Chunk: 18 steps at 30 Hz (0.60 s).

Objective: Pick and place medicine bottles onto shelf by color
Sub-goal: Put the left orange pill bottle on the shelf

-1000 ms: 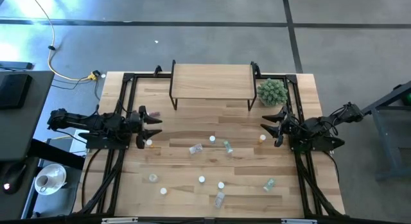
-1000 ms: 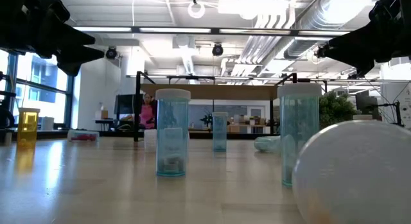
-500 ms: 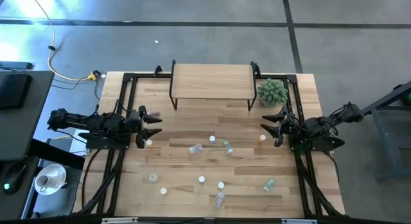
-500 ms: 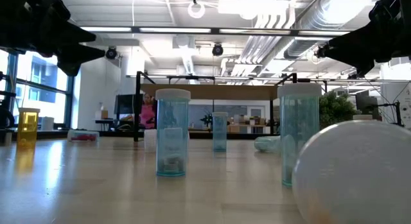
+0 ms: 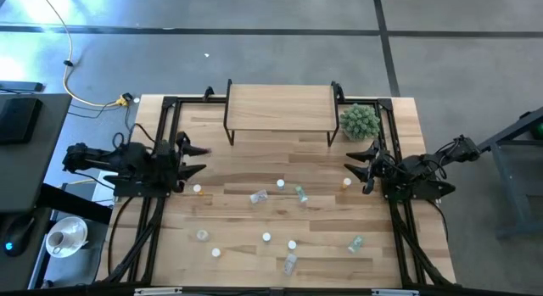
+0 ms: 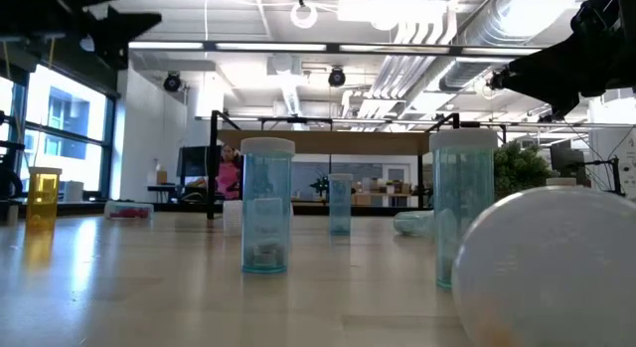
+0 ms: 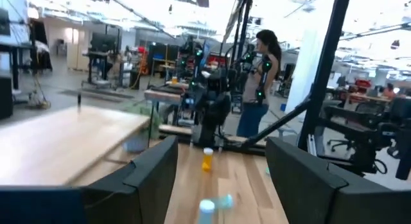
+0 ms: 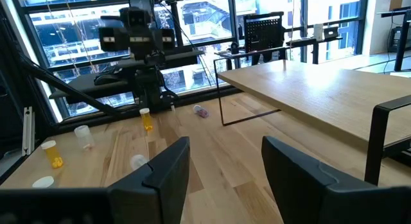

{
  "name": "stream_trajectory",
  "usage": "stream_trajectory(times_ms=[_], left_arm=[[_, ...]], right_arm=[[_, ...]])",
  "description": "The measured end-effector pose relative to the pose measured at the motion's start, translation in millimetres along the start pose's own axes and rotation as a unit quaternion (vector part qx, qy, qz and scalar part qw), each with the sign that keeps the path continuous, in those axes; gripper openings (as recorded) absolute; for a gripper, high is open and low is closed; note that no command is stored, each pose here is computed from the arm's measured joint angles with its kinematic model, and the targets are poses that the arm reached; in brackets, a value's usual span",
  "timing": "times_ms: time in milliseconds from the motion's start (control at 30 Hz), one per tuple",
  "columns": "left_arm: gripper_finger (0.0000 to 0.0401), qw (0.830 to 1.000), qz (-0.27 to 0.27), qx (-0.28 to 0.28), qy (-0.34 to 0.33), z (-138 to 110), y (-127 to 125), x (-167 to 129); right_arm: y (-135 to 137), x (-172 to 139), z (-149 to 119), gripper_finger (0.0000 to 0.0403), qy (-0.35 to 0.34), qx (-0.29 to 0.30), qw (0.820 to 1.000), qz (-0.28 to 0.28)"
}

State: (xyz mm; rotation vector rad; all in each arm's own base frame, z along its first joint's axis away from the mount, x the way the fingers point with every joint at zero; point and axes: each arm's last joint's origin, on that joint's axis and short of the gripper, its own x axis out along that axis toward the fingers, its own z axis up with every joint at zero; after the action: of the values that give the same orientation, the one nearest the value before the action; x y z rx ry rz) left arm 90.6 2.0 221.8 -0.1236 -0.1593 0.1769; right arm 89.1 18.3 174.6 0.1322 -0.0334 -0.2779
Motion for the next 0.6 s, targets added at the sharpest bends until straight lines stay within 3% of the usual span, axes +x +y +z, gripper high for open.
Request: stream_trajectory(times_ms=[233,400,600], left_arm=[[0.0224,0.998,0.020,0.049,0.035,41.9,-3.9,2.6],[0.0224,0.990,0.040,0.068,0.119,62.3,-8.3,15.5],[0.0224,0.965,0.062,0.059,0.248,69.4,-12.7,31.1]], right_arm=[[0.0,0.0,0.0,0.0186,0.000,0.000,1.000,0.000],[0.0,0.0,0.1,0.0186,0.000,0.000,1.000,0.000],[0.0,0.0,0.0,0.0186,0.000,0.000,1.000,0.000]])
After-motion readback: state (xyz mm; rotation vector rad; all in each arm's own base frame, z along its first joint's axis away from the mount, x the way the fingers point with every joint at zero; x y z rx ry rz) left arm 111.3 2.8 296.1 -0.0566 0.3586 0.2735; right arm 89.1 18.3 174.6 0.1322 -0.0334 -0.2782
